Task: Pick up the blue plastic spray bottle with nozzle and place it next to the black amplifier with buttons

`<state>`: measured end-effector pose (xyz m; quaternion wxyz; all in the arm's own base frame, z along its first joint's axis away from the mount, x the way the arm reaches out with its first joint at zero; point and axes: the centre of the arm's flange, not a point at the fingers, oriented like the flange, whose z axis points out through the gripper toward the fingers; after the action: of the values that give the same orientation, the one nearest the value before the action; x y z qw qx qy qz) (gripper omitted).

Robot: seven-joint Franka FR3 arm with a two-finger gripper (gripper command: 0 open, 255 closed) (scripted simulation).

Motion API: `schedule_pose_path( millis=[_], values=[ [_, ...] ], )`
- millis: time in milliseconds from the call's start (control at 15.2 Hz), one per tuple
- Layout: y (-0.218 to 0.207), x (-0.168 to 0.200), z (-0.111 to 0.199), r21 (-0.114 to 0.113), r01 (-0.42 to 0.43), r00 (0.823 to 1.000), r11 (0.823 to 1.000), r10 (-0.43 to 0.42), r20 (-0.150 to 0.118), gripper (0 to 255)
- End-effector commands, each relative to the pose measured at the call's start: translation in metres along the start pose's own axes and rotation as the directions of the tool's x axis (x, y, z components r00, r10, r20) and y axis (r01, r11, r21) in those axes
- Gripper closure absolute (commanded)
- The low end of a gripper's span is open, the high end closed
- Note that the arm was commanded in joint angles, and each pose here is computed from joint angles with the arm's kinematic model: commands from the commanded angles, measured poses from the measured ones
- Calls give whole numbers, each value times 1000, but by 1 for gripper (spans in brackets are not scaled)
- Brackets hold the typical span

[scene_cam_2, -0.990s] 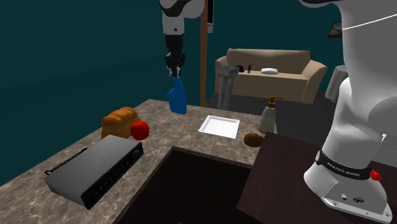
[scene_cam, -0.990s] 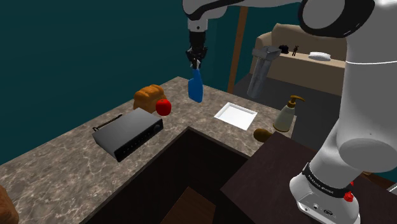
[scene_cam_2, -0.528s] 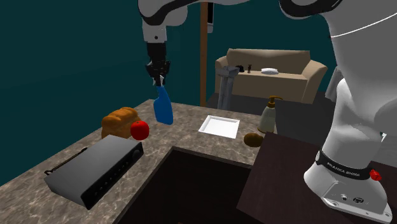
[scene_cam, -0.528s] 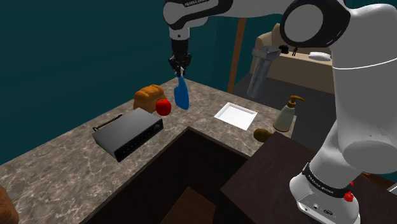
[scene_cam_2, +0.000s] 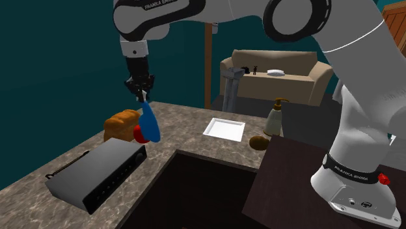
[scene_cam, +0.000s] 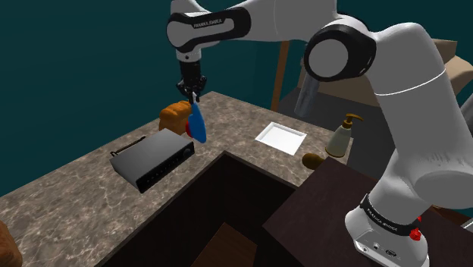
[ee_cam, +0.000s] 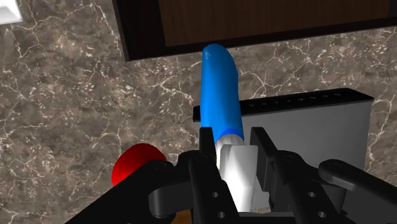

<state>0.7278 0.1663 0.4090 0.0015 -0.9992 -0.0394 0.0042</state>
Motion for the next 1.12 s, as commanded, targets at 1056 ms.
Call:
schedule_pose_path(
  millis=[1056],
  values=[
    [-15, 8, 91, 0, -1, 1000, 1000, 1, -1, 255]
  ],
)
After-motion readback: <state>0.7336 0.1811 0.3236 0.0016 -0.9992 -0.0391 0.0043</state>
